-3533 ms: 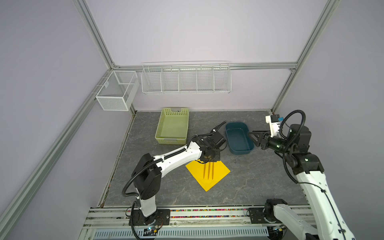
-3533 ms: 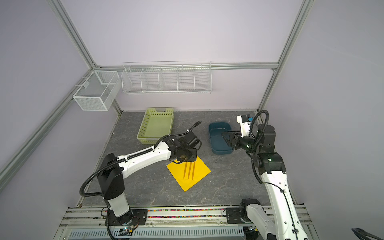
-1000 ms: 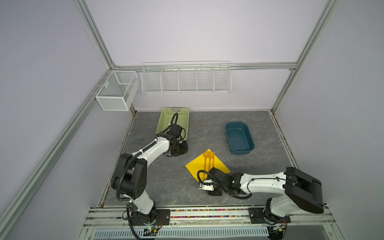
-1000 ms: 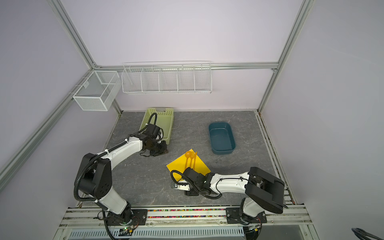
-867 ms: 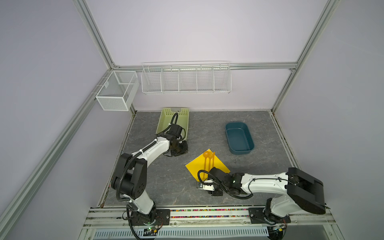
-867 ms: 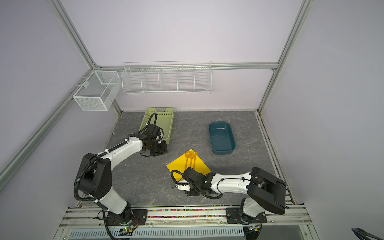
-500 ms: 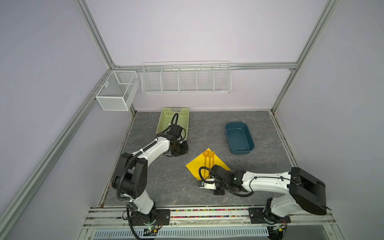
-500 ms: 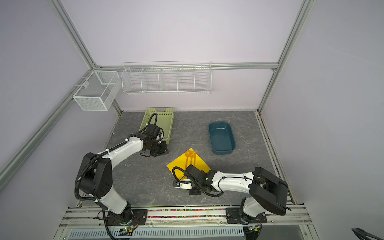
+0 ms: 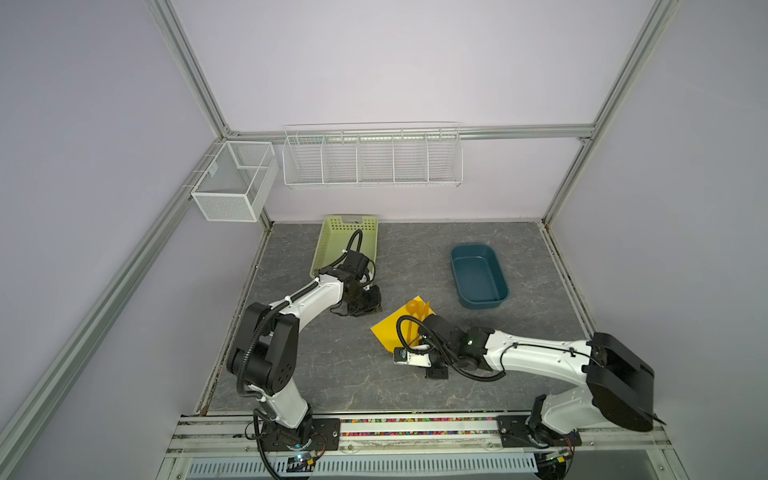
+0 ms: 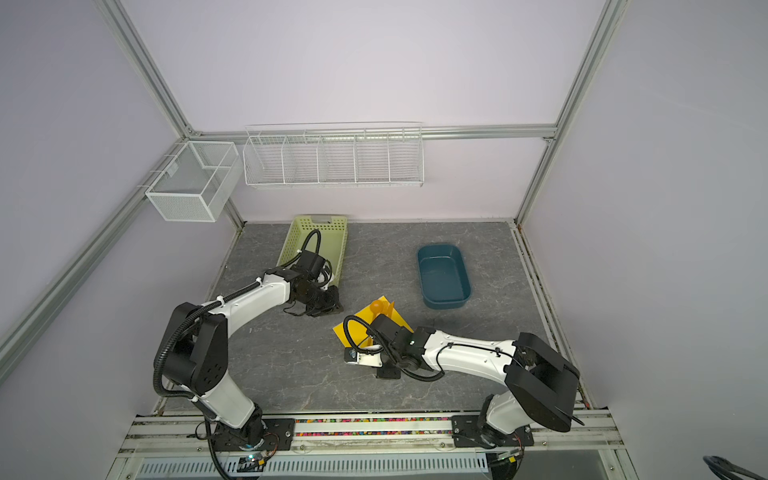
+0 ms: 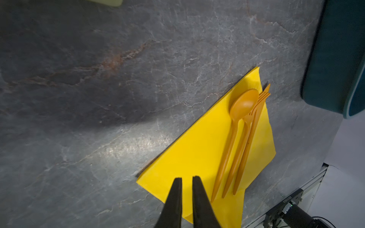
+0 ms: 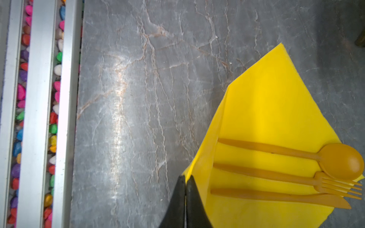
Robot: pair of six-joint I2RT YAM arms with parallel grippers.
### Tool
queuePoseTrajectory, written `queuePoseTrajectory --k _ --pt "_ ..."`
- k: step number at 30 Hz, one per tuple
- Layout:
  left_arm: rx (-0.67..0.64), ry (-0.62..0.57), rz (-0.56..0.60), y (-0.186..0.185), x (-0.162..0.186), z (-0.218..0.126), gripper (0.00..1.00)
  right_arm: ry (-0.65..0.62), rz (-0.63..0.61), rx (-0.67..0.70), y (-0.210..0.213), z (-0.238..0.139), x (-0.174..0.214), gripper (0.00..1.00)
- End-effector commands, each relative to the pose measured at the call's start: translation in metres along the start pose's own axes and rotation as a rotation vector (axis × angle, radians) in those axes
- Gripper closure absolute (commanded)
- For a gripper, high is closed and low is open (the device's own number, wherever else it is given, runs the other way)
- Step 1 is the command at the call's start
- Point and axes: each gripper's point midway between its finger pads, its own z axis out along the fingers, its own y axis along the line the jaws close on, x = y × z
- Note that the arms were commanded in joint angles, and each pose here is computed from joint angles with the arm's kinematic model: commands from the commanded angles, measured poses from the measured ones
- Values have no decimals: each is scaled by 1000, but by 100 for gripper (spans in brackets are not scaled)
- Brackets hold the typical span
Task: Place the utensils on the paper napkin and roll it up
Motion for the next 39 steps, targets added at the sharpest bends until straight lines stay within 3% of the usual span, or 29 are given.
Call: queuePoseTrajectory --k 1,22,39 --pt "2 55 13 4 15 12 88 12 -20 -51 3 -6 1 93" --pt "-17 136 18 17 41 30 90 61 11 -122 -24 2 -4 92" --pt "-10 99 15 15 44 15 90 64 63 -153 -46 13 2 92"
